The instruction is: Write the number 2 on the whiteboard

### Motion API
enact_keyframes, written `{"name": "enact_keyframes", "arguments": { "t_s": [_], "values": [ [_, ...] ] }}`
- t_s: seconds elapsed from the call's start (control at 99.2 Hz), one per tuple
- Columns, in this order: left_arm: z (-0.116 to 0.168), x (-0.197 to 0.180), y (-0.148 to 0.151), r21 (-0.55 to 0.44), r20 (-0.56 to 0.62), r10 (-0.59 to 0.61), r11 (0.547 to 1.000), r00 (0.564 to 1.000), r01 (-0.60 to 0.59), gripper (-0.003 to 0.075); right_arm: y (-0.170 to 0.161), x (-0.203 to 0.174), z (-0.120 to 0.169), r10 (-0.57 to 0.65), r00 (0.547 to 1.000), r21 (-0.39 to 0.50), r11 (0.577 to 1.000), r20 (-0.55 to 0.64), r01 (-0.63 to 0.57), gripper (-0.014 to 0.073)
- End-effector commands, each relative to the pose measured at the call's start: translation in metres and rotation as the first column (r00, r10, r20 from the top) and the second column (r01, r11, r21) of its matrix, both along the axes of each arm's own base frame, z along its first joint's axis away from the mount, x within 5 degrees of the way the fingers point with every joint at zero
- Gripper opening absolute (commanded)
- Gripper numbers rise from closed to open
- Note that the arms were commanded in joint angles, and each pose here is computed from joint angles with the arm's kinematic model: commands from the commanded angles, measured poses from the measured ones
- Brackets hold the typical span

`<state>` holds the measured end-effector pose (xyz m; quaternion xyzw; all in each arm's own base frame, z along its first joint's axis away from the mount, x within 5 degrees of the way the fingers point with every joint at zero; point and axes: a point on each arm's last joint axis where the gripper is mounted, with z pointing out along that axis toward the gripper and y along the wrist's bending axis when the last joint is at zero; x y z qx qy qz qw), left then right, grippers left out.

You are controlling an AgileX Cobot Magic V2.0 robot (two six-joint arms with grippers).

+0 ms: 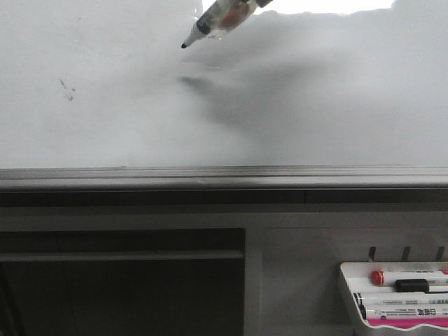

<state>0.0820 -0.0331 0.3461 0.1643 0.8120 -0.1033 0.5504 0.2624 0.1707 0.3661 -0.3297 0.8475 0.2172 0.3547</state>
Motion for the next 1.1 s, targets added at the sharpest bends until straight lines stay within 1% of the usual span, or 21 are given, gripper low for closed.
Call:
{"name": "enact_keyframes", "arguments": {
  "t_s": [0.0,0.141,0.192,0.252,0.333,0.424,0.494,0.585,0.716,0.817,1.019,1.089],
  "values": [
    [0.014,0.002,0.0,-0.055,0.085,0.013,0.998,0.996,-0.008,0.0494,0.005,0.006,0.019,-0.006,0.998,0.058,0.998,0.061,0.003,-0.0035],
    [0.014,0.002,0.0,-0.055,0.085,0.013,0.998,0.996,-0.008,0.0494,0.008,0.018,0.023,-0.008,0.996,0.034,0.999,0.09,0.005,-0.0035],
    [0.014,0.002,0.0,-0.053,0.085,0.013,0.999,0.996,-0.009,0.0494,0.003,0.021,0.028,-0.016,0.994,0.008,1.0,0.109,0.015,-0.0035],
    [0.014,0.002,0.0,-0.052,0.086,0.013,0.999,0.996,-0.009,0.0494,-0.004,0.024,0.032,-0.049,0.993,0.006,0.999,0.107,0.049,-0.0035],
    [0.014,0.002,0.0,-0.051,0.086,0.014,0.999,0.996,-0.009,0.0494,-0.019,0.025,0.032,-0.071,0.995,-0.031,0.997,0.067,0.073,-0.0035],
    [0.014,0.002,0.0,-0.051,0.086,0.014,0.999,0.996,-0.009,0.0494,-0.029,0.024,0.019,-0.074,0.997,-0.075,0.995,-0.016,0.073,-0.0035],
    [0.014,0.002,0.0,-0.051,0.086,0.014,0.999,0.996,-0.009,0.0494,-0.025,0.022,0.007,-0.066,0.996,-0.065,0.996,-0.053,0.063,-0.0035],
    [0.014,0.002,0.0,-0.051,0.086,0.014,0.999,0.996,-0.009,0.0494,-0.01,0.02,-0.008,-0.053,0.998,-0.054,0.997,-0.031,0.052,-0.0035],
    [0.014,0.003,0.0,-0.053,0.09,0.014,0.999,0.996,-0.009,0.0494,0.009,0.02,-0.015,-0.026,1.0,-0.04,0.999,-0.005,0.025,-0.0035],
    [0.014,0.003,0.0,-0.051,0.091,0.014,0.999,0.996,-0.01,0.0494,0.011,0.023,-0.019,-0.025,1.0,-0.045,0.999,-0.013,0.025,-0.0035],
    [0.014,0.003,0.001,-0.031,0.098,0.019,0.999,0.995,-0.016,0.0494,-0.027,0.027,-0.02,-0.088,0.992,-0.115,0.99,-0.096,0.076,-0.0035],
    [0.014,0.003,0.001,-0.029,0.099,0.02,0.999,0.995,-0.017,0.0494,-0.03,0.027,-0.021,-0.092,0.989,-0.12,0.99,-0.115,0.079,-0.0035]
  ]
}}
